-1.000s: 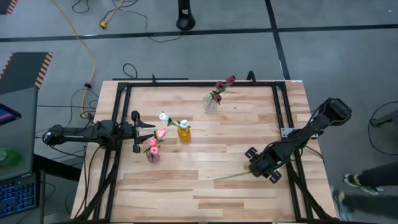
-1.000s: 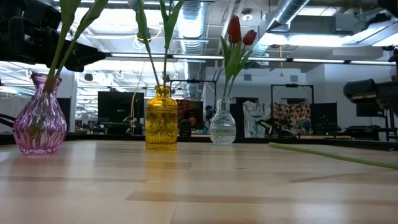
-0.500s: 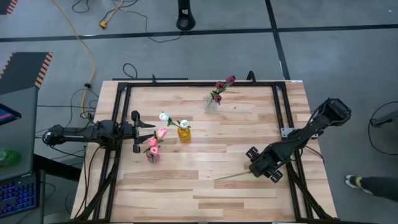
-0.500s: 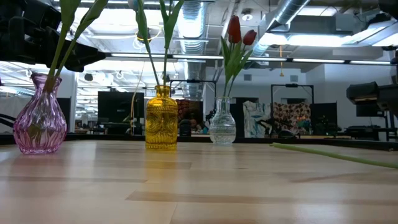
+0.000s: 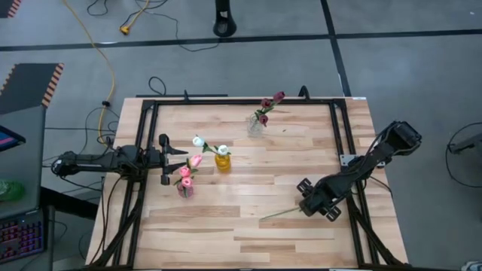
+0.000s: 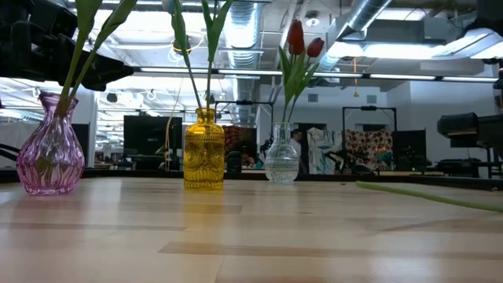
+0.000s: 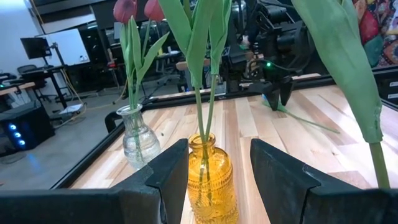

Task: Sort flowers into vase by color
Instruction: Put the white flower into the yellow vase

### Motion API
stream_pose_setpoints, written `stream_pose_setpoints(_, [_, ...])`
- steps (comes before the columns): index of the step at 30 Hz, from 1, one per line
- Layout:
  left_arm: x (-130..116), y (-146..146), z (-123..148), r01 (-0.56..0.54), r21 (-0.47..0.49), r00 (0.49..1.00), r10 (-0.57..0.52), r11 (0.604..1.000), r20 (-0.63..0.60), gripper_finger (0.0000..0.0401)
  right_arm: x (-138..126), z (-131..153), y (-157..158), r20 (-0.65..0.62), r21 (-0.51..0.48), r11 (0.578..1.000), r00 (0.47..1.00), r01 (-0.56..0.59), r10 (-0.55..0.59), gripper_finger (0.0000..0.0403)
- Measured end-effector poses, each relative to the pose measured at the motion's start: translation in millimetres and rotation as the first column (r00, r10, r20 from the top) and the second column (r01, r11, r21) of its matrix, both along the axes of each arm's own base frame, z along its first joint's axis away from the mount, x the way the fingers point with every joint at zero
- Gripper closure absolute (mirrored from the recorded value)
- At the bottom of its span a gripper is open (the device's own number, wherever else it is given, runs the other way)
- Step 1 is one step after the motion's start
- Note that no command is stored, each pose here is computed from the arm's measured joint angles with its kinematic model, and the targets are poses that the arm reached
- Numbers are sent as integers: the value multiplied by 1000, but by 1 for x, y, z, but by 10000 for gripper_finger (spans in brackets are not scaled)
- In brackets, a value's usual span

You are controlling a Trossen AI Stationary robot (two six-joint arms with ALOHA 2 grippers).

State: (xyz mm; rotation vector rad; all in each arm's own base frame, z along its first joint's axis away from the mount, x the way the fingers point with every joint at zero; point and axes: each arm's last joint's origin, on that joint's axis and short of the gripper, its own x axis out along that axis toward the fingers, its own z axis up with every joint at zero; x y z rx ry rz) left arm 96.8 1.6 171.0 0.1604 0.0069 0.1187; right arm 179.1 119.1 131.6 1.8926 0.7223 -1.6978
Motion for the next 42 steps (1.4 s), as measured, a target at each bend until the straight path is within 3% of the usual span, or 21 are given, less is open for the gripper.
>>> stream_pose_setpoints(8, [0,0,0,0,0,1000,0,1000,-2,240,2,5,-1,38,-28,1000,999,-4,6,183])
stream_pose_setpoints(22, [0,0,0,0,0,1000,0,1000,-2,240,7,5,-4,95,-57,998,995,20,-14,341])
stream_pose_setpoints(28, [0,0,0,0,0,1000,0,1000,-2,240,16,11,-3,146,-59,998,989,17,-9,372])
stream_pose_setpoints(36, [0,0,0,0,0,1000,0,1000,-2,240,32,28,-9,266,-239,971,963,27,39,353])
stream_pose_setpoints(42, [0,0,0,0,0,1000,0,1000,-3,240,46,39,-22,298,-438,899,940,-20,166,363])
